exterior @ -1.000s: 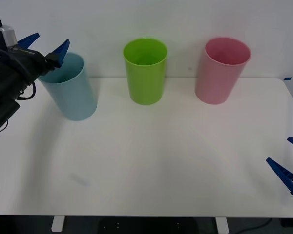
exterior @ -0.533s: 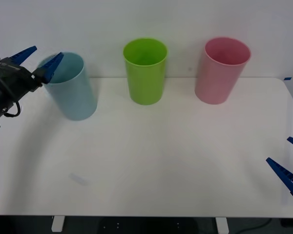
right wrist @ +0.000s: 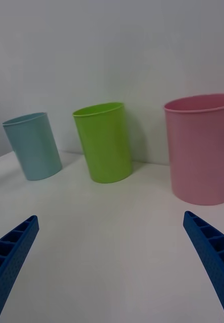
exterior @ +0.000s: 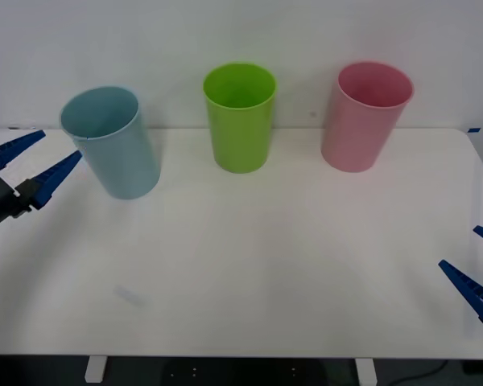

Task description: Grasp the object on the table and drop it into the matching bin: aluminum can to the light blue bin, PET bottle to the pink bin.

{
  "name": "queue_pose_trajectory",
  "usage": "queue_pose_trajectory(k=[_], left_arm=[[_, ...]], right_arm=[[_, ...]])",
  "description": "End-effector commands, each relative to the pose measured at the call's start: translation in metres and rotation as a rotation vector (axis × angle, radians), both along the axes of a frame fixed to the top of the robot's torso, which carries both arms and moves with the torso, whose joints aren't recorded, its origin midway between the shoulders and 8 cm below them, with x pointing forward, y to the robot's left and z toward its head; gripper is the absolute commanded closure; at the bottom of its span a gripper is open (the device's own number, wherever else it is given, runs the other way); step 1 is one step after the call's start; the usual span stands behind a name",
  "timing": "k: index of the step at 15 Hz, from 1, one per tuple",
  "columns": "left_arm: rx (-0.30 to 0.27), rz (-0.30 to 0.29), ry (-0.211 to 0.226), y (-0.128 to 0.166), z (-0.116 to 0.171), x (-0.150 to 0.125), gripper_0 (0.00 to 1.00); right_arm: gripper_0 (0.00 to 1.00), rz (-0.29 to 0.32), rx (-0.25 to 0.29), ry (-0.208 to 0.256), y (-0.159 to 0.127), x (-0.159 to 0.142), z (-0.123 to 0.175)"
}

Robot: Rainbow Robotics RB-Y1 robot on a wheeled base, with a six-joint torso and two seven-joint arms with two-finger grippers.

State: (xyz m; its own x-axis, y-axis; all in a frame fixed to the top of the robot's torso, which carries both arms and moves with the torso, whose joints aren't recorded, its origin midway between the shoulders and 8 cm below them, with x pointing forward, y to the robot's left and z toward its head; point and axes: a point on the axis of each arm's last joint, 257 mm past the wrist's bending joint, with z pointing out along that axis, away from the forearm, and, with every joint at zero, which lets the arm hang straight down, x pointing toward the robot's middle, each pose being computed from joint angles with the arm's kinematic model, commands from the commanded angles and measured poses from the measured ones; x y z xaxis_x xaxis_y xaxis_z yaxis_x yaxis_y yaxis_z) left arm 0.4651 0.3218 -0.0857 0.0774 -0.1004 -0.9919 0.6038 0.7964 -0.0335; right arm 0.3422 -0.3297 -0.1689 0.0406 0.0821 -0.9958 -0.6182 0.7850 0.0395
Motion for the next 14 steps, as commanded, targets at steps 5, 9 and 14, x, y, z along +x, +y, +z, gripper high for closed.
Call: queue_pose_trajectory(k=[5,9,14], left_arm=[[0.114,0.008,0.013,0.035,-0.038,-0.067,0.0],[0.109,0.025,0.041,0.047,-0.051,-0.09,0.0],[0.127,0.027,0.063,0.051,-0.064,-0.104,0.0]], right_arm=[[0.0,0.0,0.0,0.0,0.0,0.0,0.0],[0.0,0.0,0.0,0.0,0.0,0.0,0.0],[0.0,0.0,0.0,0.0,0.0,0.0,0.0]])
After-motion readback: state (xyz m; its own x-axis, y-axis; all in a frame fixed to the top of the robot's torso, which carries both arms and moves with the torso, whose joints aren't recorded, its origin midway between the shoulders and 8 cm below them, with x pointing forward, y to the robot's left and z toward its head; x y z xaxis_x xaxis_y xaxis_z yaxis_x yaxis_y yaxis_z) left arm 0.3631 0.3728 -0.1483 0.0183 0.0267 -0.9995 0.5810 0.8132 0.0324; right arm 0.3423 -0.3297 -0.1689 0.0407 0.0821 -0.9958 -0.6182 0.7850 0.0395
